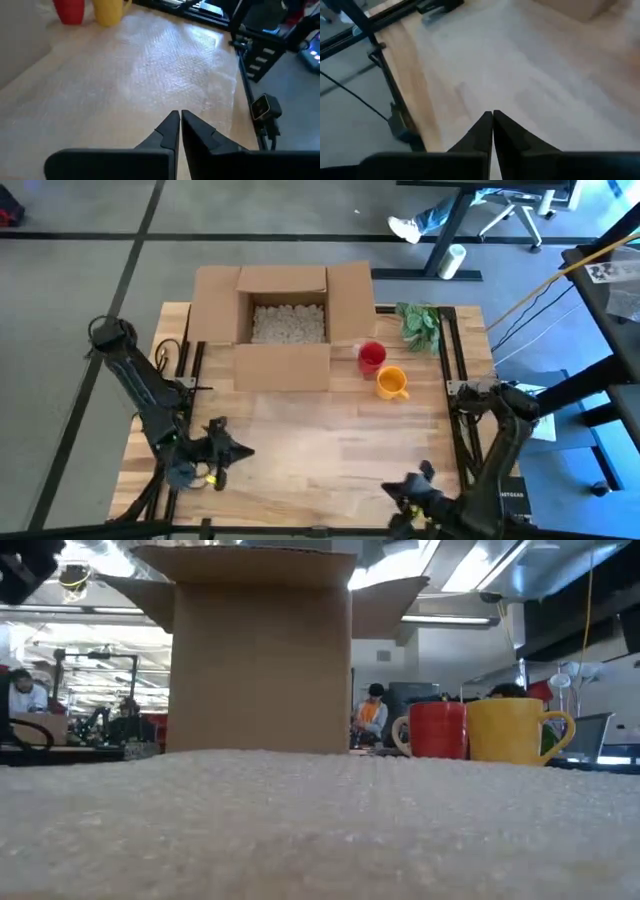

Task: Wrap mug
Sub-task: Wrap the yellow mug with bubble wrap

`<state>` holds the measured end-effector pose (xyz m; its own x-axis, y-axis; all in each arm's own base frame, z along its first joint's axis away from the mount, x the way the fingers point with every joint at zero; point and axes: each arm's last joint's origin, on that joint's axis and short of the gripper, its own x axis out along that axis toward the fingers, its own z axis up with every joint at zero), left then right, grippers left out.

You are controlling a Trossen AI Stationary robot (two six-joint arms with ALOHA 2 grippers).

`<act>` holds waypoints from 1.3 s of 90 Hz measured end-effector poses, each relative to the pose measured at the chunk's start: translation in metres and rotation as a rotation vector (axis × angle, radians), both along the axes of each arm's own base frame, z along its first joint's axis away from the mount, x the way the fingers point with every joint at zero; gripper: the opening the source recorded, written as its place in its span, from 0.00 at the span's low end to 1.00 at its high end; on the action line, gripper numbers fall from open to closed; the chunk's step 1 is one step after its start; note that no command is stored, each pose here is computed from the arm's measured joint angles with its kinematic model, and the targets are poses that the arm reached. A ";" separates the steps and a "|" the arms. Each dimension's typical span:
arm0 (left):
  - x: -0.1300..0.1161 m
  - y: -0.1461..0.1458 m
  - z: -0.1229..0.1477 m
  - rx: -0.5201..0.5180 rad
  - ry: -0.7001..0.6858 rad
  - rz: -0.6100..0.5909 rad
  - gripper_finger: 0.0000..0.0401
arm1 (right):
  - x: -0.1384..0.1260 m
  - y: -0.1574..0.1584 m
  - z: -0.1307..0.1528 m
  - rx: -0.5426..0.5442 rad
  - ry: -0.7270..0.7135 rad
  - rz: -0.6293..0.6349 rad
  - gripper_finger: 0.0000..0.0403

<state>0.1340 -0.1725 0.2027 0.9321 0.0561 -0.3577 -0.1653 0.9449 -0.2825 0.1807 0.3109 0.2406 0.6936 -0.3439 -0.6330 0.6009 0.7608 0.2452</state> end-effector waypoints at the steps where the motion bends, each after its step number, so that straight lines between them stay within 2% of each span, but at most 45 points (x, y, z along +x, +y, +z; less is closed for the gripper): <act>1: -0.001 0.001 -0.001 -0.002 -0.001 -0.001 0.00 | -0.002 0.000 -0.003 0.004 -0.001 -0.006 0.00; 9: -0.005 0.011 -0.012 -0.028 -0.013 -0.008 0.00 | -0.016 -0.004 -0.021 0.020 -0.026 -0.060 0.00; 20: -0.001 0.022 -0.024 -0.054 -0.004 -0.010 0.00 | -0.021 -0.019 -0.048 -0.010 -0.053 -0.090 0.00; 39: 0.011 0.036 -0.032 -0.053 0.012 -0.038 0.00 | -0.020 -0.073 -0.070 0.009 -0.160 -0.076 0.00; 56: 0.019 0.042 -0.030 0.028 -0.001 -0.042 0.00 | -0.010 -0.137 -0.056 -0.044 -0.100 0.071 0.00; 66: 0.023 0.045 -0.030 0.033 0.002 -0.031 0.00 | -0.010 -0.176 -0.041 -0.064 -0.073 0.146 0.00; 81: 0.025 0.046 -0.027 0.047 -0.018 -0.046 0.00 | -0.017 -0.224 -0.019 -0.005 -0.045 0.214 0.00; 98: 0.026 0.042 -0.024 0.023 -0.037 -0.104 0.00 | -0.023 -0.250 -0.009 0.093 0.008 0.264 0.00; 117: 0.026 0.042 -0.024 0.030 -0.038 -0.113 0.00 | -0.029 -0.269 -0.014 0.084 0.274 0.210 0.01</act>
